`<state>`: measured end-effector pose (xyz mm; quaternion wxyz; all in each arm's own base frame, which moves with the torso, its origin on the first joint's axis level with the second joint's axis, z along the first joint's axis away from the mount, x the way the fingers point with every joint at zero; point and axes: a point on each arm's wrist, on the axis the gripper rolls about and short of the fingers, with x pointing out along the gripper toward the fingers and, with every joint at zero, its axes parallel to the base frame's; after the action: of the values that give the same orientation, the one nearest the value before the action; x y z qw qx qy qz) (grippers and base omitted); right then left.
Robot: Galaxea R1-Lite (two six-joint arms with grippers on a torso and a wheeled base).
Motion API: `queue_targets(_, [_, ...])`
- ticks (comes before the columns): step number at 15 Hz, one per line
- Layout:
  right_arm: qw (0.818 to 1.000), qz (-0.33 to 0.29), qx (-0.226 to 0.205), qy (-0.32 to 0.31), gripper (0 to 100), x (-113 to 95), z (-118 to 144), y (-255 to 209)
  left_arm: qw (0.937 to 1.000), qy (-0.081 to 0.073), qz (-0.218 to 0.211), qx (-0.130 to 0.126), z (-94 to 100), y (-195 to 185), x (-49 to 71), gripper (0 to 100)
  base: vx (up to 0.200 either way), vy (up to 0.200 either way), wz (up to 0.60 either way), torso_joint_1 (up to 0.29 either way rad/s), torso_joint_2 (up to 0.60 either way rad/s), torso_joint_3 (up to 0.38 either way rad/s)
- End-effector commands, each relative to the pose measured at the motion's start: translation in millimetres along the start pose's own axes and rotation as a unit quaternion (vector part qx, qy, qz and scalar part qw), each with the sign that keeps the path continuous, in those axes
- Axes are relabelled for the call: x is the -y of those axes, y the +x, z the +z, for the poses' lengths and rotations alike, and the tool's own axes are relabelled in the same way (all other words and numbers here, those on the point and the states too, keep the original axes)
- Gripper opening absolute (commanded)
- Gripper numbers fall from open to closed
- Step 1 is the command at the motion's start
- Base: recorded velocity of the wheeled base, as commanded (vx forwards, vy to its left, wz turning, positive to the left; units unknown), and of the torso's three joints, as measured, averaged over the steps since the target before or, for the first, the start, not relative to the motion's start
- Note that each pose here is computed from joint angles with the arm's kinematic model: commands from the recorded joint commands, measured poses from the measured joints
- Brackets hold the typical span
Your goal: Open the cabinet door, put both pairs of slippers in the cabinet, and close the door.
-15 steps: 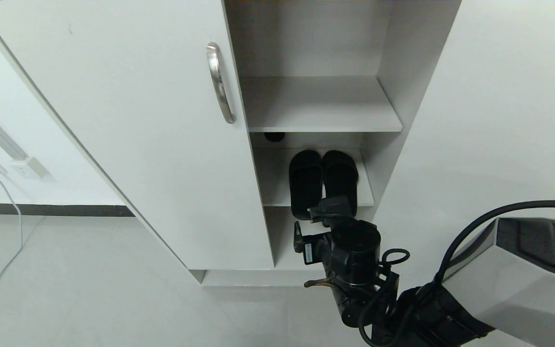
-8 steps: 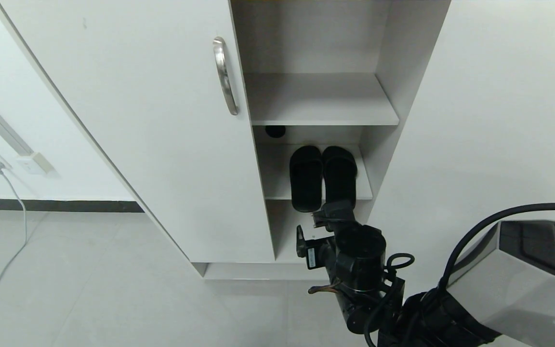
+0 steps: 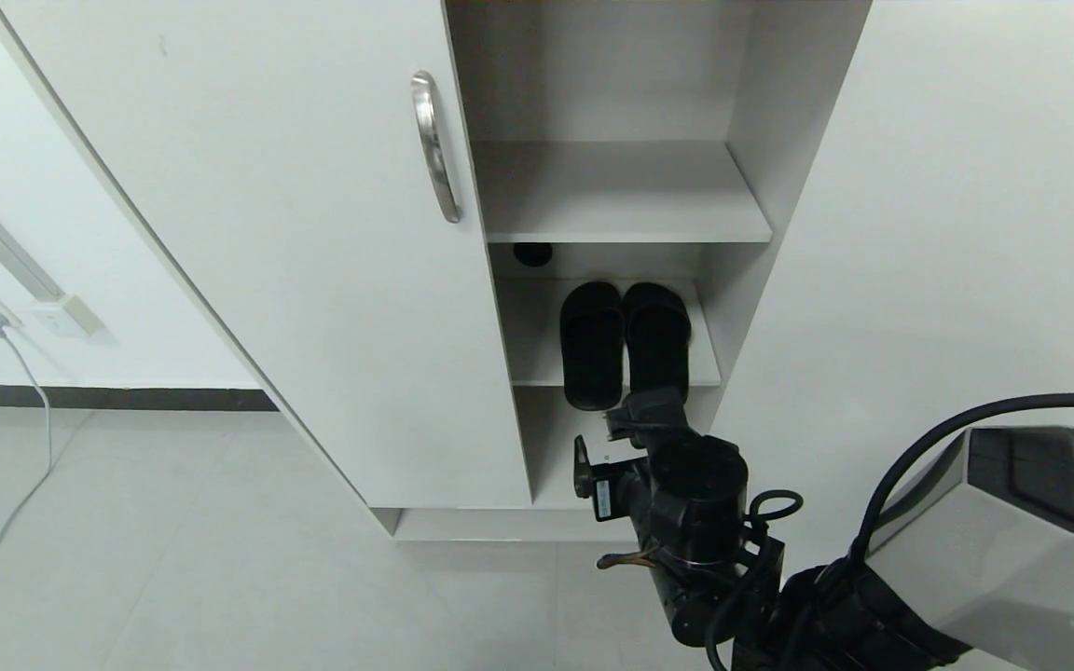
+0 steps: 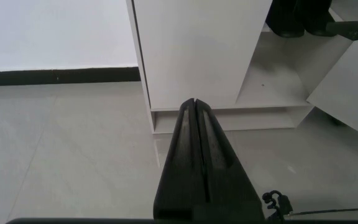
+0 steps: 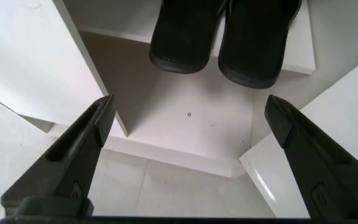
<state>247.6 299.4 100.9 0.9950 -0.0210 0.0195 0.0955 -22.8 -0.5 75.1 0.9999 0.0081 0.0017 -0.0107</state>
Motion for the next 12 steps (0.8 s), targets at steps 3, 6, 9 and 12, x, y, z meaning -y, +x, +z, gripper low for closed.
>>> queue_targets(3, [1.000, 0.003, 0.001, 0.000, 100, -1.9, -0.6, -1.7, 1.0000, 0.000, 0.000, 0.000, 0.1, 0.0, 0.0, 0, 0.000, 0.000, 0.00, -0.001, 0.00, 0.035])
queue_targets(6, [1.000, 0.006, 0.003, 0.002, 100, -4.5, 0.3, -4.2, 1.0000, 0.000, 0.000, 0.000, -0.1, 0.0, 0.0, 0, 0.000, 0.000, 0.00, 0.004, 0.00, 0.183])
queue_targets(9, [1.000, 0.006, 0.001, 0.000, 100, -4.6, -1.3, -5.7, 1.0000, 0.000, 0.000, 0.000, -0.1, 0.0, 0.0, 0, 0.000, 0.000, 0.00, 0.006, 0.00, 0.199])
queue_targets(12, [1.000, 0.007, -0.003, -0.003, 100, -4.3, -3.2, -7.7, 1.0000, 0.000, 0.000, 0.000, 0.1, 0.0, 0.0, 0, 0.000, 0.000, 0.00, 0.001, 0.01, 0.204])
